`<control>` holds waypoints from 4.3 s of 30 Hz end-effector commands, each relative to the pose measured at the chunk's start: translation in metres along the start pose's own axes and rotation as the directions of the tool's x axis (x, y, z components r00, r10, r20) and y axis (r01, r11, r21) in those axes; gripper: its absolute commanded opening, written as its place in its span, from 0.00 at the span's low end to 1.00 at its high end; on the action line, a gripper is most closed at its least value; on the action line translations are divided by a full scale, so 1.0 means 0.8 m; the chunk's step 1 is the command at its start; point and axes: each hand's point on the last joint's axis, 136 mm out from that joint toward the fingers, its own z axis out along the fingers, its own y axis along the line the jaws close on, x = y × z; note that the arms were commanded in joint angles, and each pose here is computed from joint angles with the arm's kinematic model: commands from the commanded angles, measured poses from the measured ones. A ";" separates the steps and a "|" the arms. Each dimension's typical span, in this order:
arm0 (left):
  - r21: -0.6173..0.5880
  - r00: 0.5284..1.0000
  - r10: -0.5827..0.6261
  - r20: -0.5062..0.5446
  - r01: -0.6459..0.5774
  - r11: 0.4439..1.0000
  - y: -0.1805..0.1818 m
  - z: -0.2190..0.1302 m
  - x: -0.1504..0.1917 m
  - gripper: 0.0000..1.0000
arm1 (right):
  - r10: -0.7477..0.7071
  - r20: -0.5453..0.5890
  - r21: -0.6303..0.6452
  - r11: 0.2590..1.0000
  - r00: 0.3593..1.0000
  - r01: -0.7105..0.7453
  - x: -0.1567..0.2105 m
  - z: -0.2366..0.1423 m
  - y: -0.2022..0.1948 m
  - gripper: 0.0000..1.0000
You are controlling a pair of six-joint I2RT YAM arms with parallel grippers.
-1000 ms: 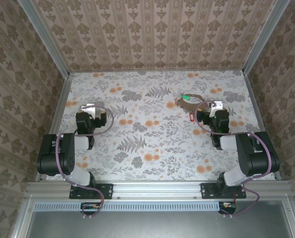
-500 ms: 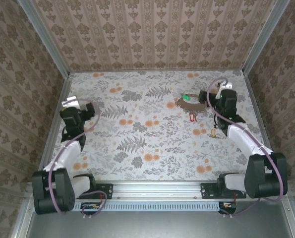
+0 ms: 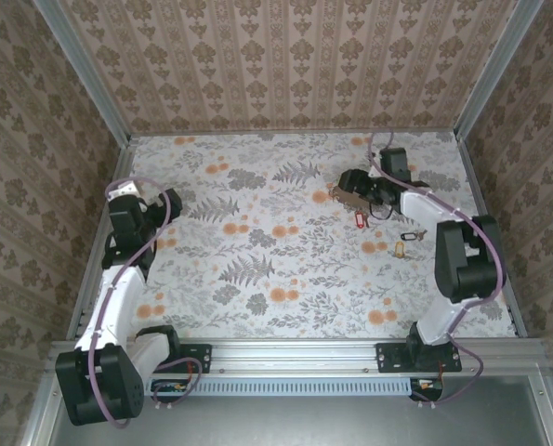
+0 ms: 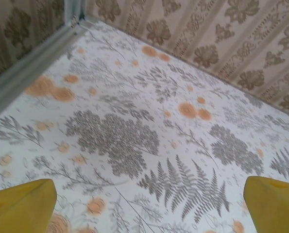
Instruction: Put the keys on the keyring
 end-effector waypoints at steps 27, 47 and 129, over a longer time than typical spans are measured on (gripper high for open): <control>0.391 0.922 0.205 -0.328 -0.065 0.918 -0.124 0.021 0.086 1.00 | 0.056 -0.251 0.361 0.932 0.966 0.039 0.002 0.103 -0.063 0.66; 0.398 0.928 0.256 -0.272 -0.133 0.908 -0.135 0.009 0.077 1.00 | -0.239 -0.518 -0.014 0.962 0.821 0.271 0.154 0.105 0.030 0.65; 0.448 0.507 0.435 -0.744 -0.105 0.888 -0.234 0.050 0.340 0.29 | -0.054 -0.339 -0.233 0.972 0.939 -0.029 0.171 0.003 0.014 0.13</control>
